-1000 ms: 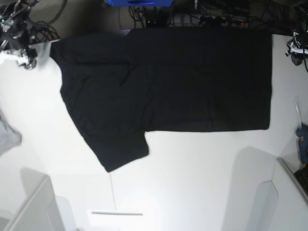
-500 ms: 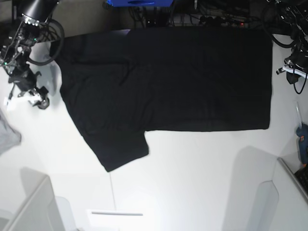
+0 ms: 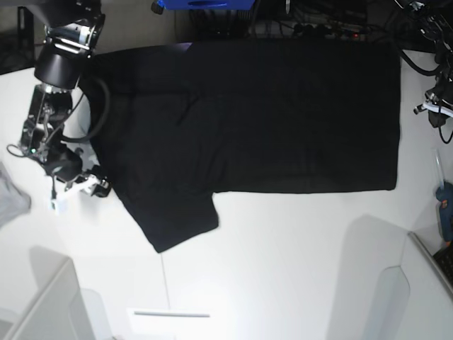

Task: Fold the T-shirt properly
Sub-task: 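Release the shirt and move the right gripper to the hem corner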

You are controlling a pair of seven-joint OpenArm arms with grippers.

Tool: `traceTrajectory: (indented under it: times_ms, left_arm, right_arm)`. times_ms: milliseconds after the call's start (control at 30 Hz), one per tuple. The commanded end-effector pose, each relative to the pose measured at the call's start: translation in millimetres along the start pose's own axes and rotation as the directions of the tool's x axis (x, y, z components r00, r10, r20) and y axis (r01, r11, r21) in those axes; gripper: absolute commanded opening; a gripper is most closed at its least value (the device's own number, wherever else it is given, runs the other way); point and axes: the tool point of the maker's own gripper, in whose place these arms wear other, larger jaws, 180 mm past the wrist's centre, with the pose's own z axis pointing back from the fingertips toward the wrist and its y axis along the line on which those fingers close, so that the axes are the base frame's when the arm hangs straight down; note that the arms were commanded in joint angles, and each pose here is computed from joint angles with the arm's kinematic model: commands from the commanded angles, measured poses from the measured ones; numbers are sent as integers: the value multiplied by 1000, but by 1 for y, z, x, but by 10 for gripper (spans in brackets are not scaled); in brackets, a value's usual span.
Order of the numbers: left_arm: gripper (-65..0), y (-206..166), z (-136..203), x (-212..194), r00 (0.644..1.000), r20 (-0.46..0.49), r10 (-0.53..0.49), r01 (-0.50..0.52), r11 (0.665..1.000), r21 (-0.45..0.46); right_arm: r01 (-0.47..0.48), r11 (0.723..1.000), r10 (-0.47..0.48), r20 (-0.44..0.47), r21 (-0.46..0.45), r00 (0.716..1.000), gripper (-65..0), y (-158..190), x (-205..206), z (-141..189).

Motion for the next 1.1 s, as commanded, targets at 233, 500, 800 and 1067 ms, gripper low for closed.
traceTrajectory:
  times_ms: [233, 500, 800, 1067]
  left_arm:
    - [-650, 4, 0, 10, 997, 11, -72, 72, 996, 48]
    - [-650, 3, -3, 5, 994, -17, -109, 110, 992, 66]
    - [-650, 3, -4, 6, 993, -16, -113, 114, 991, 67]
    - [-650, 0, -6, 14, 994, 6, -108, 107, 992, 63]
  right_arm:
    - [33, 997, -32, -16, 63, 999, -281, 24, 47, -34]
    - [-80, 996, 82, -47, 40, 995, -269, 35, 49, -61]
    - [-170, 984, 174, -108, 45, 979, -273, 46, 30, -74]
    - [-203, 977, 209, -131, 59, 969, -275, 55, 19, -79]
